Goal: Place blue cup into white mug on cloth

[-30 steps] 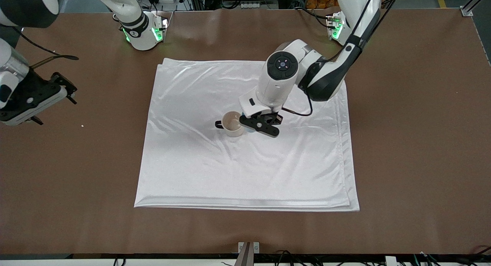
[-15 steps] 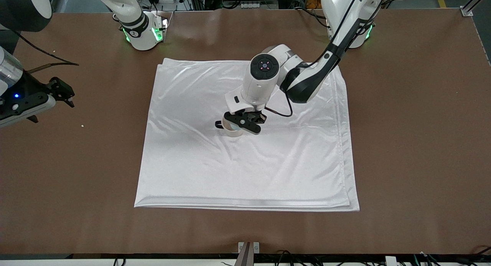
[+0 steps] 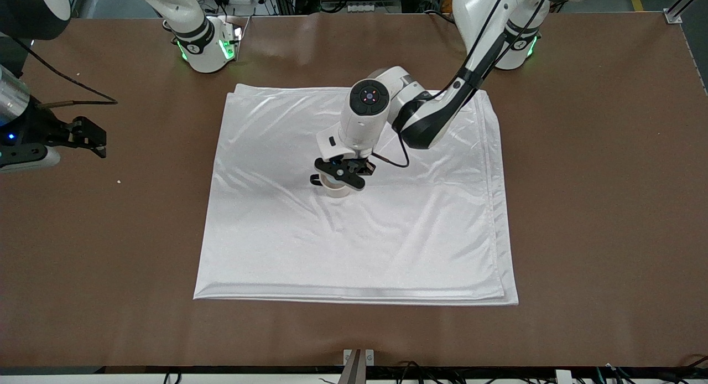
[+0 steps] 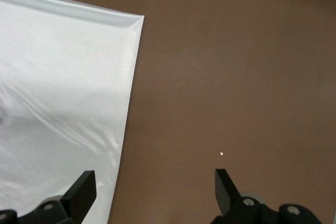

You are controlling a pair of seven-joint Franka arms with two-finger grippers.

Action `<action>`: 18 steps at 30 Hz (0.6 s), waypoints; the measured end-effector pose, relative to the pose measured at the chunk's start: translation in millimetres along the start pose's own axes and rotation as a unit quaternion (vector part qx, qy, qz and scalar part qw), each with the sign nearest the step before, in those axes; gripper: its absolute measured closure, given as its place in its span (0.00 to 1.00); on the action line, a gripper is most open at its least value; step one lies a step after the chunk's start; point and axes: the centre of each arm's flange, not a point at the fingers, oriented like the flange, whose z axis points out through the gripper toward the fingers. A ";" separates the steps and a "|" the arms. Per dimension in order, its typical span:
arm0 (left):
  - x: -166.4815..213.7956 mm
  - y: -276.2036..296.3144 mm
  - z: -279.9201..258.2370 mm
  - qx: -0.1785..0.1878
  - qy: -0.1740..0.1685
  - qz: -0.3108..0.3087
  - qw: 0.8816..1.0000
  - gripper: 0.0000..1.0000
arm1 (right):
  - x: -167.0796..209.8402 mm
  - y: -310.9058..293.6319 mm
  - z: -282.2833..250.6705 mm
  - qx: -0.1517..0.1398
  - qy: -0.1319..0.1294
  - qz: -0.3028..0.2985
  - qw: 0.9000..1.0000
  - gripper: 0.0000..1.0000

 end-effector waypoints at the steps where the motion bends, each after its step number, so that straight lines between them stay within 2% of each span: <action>1: -0.5 0.7 1.8 0.000 -0.001 0.001 1.000 0.96 | 0.1 -0.2 -1.5 0.001 0.002 0.013 1.000 0.00; 7: -2.3 2.7 13.9 0.001 -0.006 0.002 1.000 0.96 | -0.4 -0.6 -9.8 0.004 0.007 0.081 0.997 0.00; 10: -1.6 2.1 18.1 -0.001 -0.004 0.001 1.000 0.96 | -1.2 -3.2 -12.4 0.021 0.005 0.113 0.993 0.00; 14: -1.1 1.3 22.7 -0.002 -0.003 0.001 1.000 0.96 | -3.2 -5.8 -15.1 0.037 0.000 0.129 0.991 0.00; 18: -0.1 0.6 25.2 -0.003 0.000 0.000 1.000 0.96 | -5.5 -3.0 -15.5 0.041 -0.005 0.137 0.990 0.00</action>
